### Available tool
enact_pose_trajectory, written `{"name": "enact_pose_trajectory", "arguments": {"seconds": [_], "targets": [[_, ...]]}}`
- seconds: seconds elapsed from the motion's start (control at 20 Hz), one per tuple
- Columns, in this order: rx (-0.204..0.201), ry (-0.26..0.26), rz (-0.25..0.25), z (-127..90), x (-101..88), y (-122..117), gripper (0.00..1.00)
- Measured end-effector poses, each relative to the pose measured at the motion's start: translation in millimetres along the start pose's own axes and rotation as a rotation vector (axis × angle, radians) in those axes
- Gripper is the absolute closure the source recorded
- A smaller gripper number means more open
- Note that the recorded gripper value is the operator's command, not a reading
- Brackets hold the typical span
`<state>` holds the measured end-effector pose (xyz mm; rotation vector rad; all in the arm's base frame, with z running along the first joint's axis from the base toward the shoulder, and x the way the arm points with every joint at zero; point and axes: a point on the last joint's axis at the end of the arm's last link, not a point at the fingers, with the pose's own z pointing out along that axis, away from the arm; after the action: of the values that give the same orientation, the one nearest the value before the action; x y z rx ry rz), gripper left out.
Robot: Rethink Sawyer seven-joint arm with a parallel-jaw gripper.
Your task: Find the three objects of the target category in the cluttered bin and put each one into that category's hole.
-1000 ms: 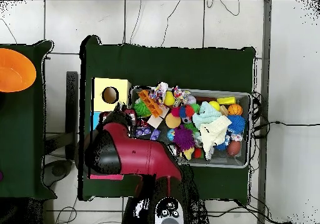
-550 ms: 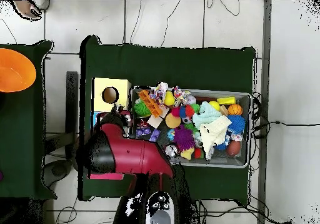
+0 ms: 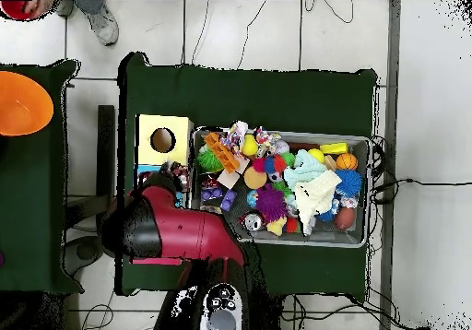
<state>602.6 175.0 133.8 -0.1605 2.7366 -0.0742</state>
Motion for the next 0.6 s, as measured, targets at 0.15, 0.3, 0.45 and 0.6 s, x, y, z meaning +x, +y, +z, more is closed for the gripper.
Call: {"name": "enact_pose_trajectory", "arguments": {"seconds": [0.15,0.3,0.45,0.6], "targets": [[0.005,0.002,0.007,-2.1,1.3,0.4,1.00],[0.010,-0.001,0.013,-6.1,1.3,-1.3,1.00],[0.016,-0.006,0.021,-12.3,0.6,-4.1,1.00],[0.017,-0.010,0.034,-20.1,0.7,-5.9,1.00]]}}
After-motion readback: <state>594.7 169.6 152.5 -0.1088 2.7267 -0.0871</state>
